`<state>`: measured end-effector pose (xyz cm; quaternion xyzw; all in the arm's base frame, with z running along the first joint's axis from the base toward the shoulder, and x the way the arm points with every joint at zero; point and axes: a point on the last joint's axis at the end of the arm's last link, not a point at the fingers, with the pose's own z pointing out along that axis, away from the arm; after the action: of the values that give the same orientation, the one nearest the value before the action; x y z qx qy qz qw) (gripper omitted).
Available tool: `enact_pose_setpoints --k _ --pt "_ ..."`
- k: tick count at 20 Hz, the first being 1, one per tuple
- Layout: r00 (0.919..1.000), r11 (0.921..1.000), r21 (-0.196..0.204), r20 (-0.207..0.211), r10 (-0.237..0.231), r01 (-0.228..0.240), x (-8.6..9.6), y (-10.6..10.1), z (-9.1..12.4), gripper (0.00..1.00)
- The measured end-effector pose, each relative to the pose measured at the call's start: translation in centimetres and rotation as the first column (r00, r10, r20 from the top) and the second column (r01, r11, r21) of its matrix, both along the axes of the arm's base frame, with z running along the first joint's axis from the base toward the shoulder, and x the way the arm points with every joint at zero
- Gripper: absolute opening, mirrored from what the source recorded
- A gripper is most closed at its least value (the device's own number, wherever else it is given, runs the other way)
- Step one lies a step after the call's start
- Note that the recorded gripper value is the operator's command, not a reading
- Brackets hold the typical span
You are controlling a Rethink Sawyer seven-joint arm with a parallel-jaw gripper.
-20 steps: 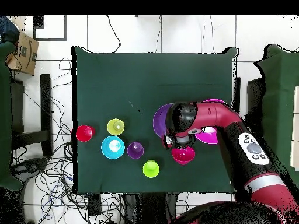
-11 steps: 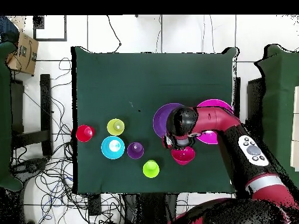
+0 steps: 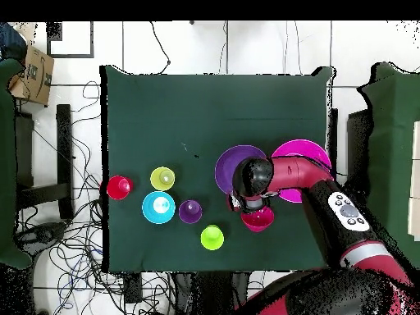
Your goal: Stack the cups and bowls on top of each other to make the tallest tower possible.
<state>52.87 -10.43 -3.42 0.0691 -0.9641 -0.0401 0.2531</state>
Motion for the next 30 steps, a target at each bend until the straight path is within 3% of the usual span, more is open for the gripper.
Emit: enact_pose_setpoints --k 11,22,30 --pt "0.9984 1.0000 -0.004 -0.056 0.006 -0.006 -3.1 -0.3 -0.8 1.00" --pt "0.9978 0.9998 -0.019 -0.067 0.006 -0.007 -3.7 -1.0 -1.0 1.00" --pt "0.9954 0.9982 -0.050 -0.091 0.028 -0.033 -5.4 -2.2 -1.8 1.00"
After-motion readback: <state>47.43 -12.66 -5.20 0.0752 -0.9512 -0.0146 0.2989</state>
